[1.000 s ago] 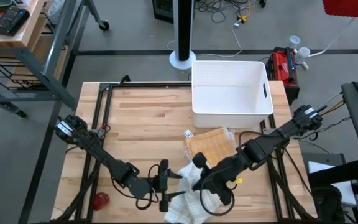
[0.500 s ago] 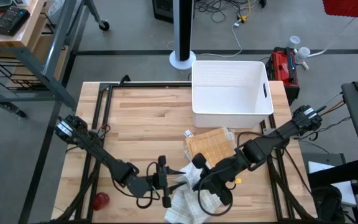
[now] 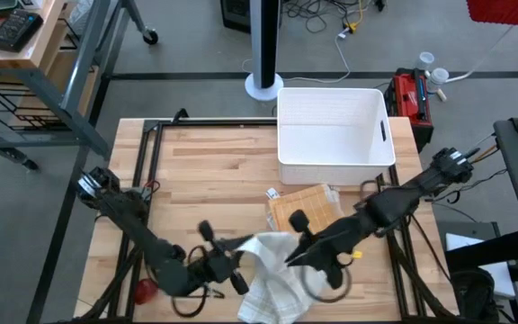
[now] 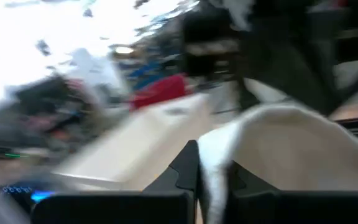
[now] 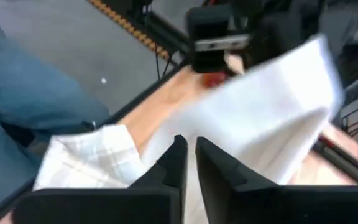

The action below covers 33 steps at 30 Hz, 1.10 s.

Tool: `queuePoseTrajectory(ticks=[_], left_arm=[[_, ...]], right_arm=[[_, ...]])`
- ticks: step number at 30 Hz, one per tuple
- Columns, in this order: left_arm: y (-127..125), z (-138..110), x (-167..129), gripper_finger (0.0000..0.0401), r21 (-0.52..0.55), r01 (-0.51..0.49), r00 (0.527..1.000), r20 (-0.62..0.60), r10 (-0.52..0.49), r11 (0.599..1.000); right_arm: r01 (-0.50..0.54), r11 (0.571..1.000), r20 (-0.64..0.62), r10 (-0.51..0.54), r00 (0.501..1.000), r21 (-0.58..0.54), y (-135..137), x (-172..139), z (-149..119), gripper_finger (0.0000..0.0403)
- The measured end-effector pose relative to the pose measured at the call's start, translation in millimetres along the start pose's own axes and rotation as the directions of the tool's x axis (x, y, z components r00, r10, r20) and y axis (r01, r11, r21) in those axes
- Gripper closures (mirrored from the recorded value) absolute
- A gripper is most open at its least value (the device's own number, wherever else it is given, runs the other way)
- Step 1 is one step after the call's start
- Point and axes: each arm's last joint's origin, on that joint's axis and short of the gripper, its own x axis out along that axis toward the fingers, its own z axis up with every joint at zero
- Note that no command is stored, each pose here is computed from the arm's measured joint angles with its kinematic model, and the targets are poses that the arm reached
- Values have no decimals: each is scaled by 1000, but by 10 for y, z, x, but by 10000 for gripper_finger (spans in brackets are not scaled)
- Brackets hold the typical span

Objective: Fold towel
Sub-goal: Fold the white checkered towel

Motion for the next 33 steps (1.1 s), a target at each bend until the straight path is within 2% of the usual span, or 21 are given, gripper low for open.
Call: queuePoseTrajectory(ticks=[3,5,8,11,15,20,23,25,27,33], left_arm=[[144,442,-18,400,185,-159,979,-97,179,970],[253,689,23,400,257,-183,968,-122,220,949],[447,1018,85,401,257,-196,964,-127,234,946],[626,1210,181,401,245,-229,953,-142,269,942],[747,1260,365,401,285,-262,936,-158,315,922],[864,1230,565,401,285,-312,912,-178,369,906],[924,1205,676,401,275,-342,897,-189,399,898],[963,1188,744,401,266,-362,887,-195,418,893],[1004,1175,810,401,250,-384,877,-202,436,889],[1121,1205,918,401,210,-427,858,-213,467,880]], right_arm=[[51,999,31,-51,998,12,-43,-235,55,352],[115,993,28,-116,993,27,-86,-407,66,335],[184,980,0,-184,983,81,-125,-649,46,313],[181,974,-55,-175,983,132,-120,-759,-19,297],[171,972,-151,-147,978,163,-53,-595,-195,286],[194,966,-225,-154,962,171,91,-91,-535,294],[301,939,-249,-255,934,165,150,200,-726,303],[430,885,-244,-383,891,180,150,348,-797,310],[511,840,-217,-473,854,181,160,469,-838,317],[593,796,-114,-583,805,119,173,674,-755,337]])
